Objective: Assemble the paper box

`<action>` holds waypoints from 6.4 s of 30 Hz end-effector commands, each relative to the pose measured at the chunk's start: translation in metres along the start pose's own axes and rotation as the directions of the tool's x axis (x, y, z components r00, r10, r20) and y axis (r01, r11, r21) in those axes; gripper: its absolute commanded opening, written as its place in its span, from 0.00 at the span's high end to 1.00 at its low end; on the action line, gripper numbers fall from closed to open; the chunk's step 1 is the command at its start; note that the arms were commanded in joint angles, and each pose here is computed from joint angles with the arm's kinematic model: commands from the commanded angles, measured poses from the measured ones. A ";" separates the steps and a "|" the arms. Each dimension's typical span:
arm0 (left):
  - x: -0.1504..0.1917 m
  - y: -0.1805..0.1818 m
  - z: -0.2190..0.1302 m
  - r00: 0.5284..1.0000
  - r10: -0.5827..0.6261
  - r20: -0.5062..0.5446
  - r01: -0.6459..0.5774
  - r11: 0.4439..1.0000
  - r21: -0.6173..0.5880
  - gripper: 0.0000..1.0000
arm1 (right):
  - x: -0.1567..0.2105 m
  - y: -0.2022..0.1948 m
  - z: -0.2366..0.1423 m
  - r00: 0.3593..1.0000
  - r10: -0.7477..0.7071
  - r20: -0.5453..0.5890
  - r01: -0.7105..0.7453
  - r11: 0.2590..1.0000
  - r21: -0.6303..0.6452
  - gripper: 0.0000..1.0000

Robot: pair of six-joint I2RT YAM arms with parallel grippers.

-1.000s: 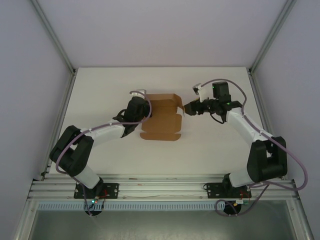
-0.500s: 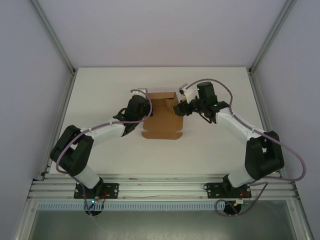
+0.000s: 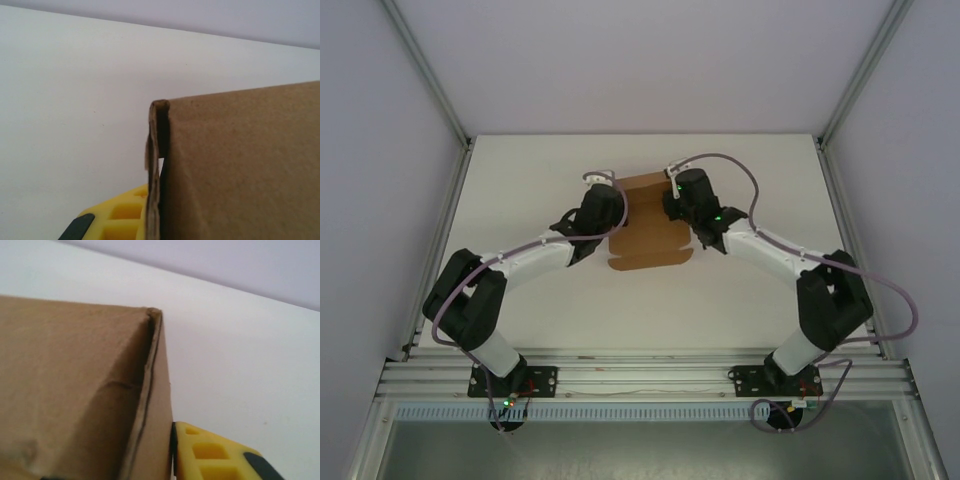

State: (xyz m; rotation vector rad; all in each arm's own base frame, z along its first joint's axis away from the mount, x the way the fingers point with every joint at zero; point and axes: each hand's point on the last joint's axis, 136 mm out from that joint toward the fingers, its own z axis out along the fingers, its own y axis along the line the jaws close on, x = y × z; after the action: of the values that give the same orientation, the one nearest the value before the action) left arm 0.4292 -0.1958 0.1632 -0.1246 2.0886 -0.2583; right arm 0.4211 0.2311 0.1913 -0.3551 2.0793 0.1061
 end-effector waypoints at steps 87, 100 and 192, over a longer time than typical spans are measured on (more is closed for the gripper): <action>0.154 0.032 0.072 0.070 0.673 -0.736 -0.887 0.380 0.263 1.00 | 0.097 -0.112 -0.090 0.848 0.507 -0.154 -0.472 0.855 0.215 0.01; 0.100 -0.021 0.045 0.196 0.797 -0.571 -0.833 0.443 0.332 0.30 | 0.096 -0.110 -0.092 0.863 0.471 -0.184 -0.438 0.878 0.193 0.01; -0.018 0.020 -0.018 0.797 0.589 -0.132 -0.394 0.673 0.626 0.00 | 0.040 -0.005 -0.020 0.926 -0.078 -0.369 0.038 0.993 -0.116 0.07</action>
State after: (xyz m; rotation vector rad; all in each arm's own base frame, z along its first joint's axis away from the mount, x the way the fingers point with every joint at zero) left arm 0.4374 -0.1485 0.1839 0.6053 2.2292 -0.5037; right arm 0.3814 0.2057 0.1487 -0.1733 2.5109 0.0748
